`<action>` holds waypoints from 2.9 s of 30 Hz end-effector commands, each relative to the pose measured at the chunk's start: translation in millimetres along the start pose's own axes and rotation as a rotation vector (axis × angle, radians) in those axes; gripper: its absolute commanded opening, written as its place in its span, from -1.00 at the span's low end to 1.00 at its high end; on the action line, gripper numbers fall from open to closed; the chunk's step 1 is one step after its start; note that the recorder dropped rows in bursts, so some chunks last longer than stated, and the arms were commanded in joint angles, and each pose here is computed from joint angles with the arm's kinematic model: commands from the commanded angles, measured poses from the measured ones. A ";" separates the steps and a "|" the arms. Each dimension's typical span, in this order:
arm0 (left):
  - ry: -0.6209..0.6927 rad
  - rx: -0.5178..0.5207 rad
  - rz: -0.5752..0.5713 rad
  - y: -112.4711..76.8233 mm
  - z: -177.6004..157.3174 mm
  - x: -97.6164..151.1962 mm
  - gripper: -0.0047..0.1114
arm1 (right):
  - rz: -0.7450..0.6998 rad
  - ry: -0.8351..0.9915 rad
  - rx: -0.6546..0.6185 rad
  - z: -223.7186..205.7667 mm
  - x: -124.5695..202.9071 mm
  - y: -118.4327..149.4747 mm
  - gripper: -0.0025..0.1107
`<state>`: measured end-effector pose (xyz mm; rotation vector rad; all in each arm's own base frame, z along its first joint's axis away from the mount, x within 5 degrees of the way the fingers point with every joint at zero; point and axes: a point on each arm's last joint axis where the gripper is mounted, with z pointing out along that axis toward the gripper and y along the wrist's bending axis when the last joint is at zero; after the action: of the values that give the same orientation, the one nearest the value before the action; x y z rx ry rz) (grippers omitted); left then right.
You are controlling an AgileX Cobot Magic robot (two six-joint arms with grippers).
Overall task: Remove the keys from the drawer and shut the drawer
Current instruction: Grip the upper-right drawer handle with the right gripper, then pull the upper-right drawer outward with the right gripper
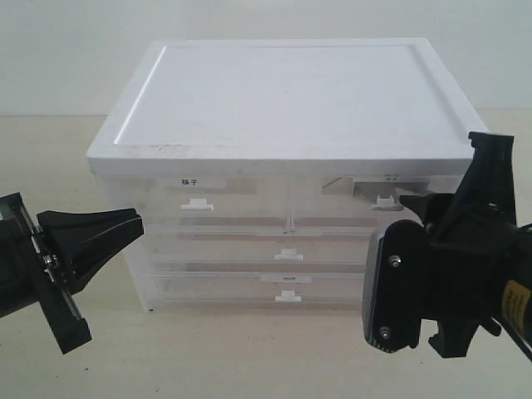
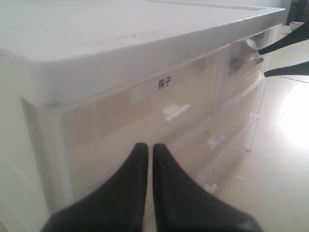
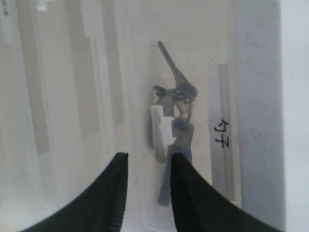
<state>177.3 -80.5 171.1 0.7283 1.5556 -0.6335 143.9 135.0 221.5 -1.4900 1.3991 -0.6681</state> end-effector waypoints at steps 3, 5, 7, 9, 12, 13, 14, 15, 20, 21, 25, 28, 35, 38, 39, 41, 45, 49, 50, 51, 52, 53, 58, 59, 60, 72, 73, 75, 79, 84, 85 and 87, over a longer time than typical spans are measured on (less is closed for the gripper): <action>-0.010 0.016 -0.002 -1.3 1.2 -1.2 -0.84 | 0.006 -0.008 -0.002 0.2 0.2 0.1 -0.48; -0.010 0.016 -0.002 -1.3 1.2 -1.2 -0.84 | -0.003 -0.004 0.002 0.2 0.6 -0.3 -0.48; -0.010 0.016 -0.002 -1.3 1.2 -1.2 -0.84 | -0.008 0.007 0.014 0.2 1.6 -1.3 -0.48; -0.010 0.016 -0.002 -1.3 1.2 -1.2 -0.84 | -0.008 0.006 0.013 0.2 1.5 -1.3 -0.48; -0.010 0.016 -0.002 -1.3 1.2 -1.2 -0.84 | -0.004 -0.025 -0.013 0.5 -2.5 -0.2 -0.48; -0.010 0.016 -0.002 -1.3 1.2 -1.2 -0.84 | -0.001 -0.025 -0.008 0.5 -3.3 -1.6 -0.48; -0.010 0.016 -0.002 -1.3 1.2 -1.2 -0.84 | 0.003 -0.022 -0.003 0.7 -3.3 -2.9 -0.48; -0.010 0.016 -0.002 -1.3 1.2 -1.2 -0.84 | 0.015 -0.019 0.002 1.5 -3.7 -5.0 -0.48; -0.010 0.019 -0.001 -1.6 1.2 -1.2 -0.84 | 0.029 -0.003 -0.008 7.6 -5.3 -5.6 -0.48; -0.010 0.019 -0.001 -1.6 1.2 -1.2 -0.84 | 0.025 0.001 -0.013 8.7 -5.5 -4.3 -0.48; -0.010 0.019 -0.001 -1.6 1.2 -1.2 -0.84 | 0.008 0.017 -0.027 12.8 -5.9 -0.1 -0.48; -0.010 0.019 -0.001 -1.6 1.2 -1.2 -0.84 | 0.020 0.019 -0.013 13.0 -7.2 -3.5 -0.48; -0.010 0.019 -0.001 -1.6 1.2 -1.2 -0.84 | 0.059 0.036 0.017 13.0 -7.1 -8.2 -0.96; -0.010 0.019 -0.001 -1.6 1.2 -1.2 -0.84 | 0.087 0.035 0.017 13.0 -7.1 -8.1 -0.96; -0.010 0.019 -0.001 -1.6 1.2 -1.2 -0.84 | 0.085 0.038 0.021 13.0 -6.8 -8.5 -0.96; -0.010 0.019 -0.001 -1.6 1.2 -1.2 -0.84 | 0.081 0.049 0.021 12.8 -6.0 -8.3 -0.96; -0.018 -0.013 -0.014 1.4 1.2 -1.9 -0.84 | 0.049 0.069 0.027 4.1 -12.8 -3.0 -0.96; -0.018 -0.015 -0.014 1.5 1.2 -1.9 -0.84 | 0.037 0.046 -0.010 -2.7 -20.5 5.1 -0.96; -0.018 -0.015 -0.014 1.5 1.2 -1.9 -0.84 | 0.033 0.053 0.002 -3.8 -20.5 4.7 -0.96; -0.018 -0.015 -0.014 1.5 1.2 -1.9 -0.84 | 0.035 0.074 0.019 -4.6 -19.1 3.5 -0.96; -0.018 -0.015 -0.014 1.5 1.2 -1.9 -0.84 | 0.039 0.092 0.024 -5.0 -17.3 3.0 -0.96; -0.018 -0.015 -0.014 1.5 1.2 -1.9 -0.84 | 0.034 0.103 0.014 -5.1 -16.4 3.9 -0.96; -0.018 -0.015 -0.014 1.5 1.2 -1.9 -0.84 | 0.118 0.047 0.000 -20.7 -10.8 -7.9 -0.96; -0.018 -0.015 -0.011 1.5 1.2 -1.9 -0.84 | 0.146 0.035 0.006 -25.6 -8.2 -12.3 -0.96; -0.018 -0.015 -0.011 1.5 1.2 -1.9 -0.84 | 0.168 0.025 0.001 -29.7 -6.0 -14.7 -0.96; -0.019 -0.018 -0.007 1.8 1.2 -2.0 -0.84 | 0.168 -0.052 -0.223 -48.4 -1.0 -5.3 -0.96; -0.021 -0.018 -0.006 2.1 1.5 -2.4 -0.84 | 0.165 -0.048 -0.221 -48.4 -0.6 -5.4 -0.96; -0.030 -0.011 0.008 4.3 4.3 -5.3 -0.84 | 0.157 -0.055 -0.225 -48.5 -1.2 -5.1 -0.96; -0.025 -0.004 -0.011 13.5 14.9 -4.4 -0.84 | 0.113 -0.094 -0.309 -50.8 -4.6 2.2 -0.96; -0.011 -0.003 -0.033 27.8 30.8 1.1 -0.84 | 0.101 -0.122 -0.315 -51.2 -7.0 2.6 -0.96; -0.012 0.001 -0.037 29.9 34.3 1.4 -0.84 | 0.101 -0.126 -0.315 -51.2 -7.4 2.6 -0.96; -0.013 0.012 -0.038 30.1 39.7 1.7 -0.84 | 0.101 -0.126 -0.315 -51.2 -7.4 2.6 -0.96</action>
<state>215.9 -88.0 165.8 0.7441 1.5513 -0.6702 98.8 127.0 243.2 -1.6544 1.5098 -0.3413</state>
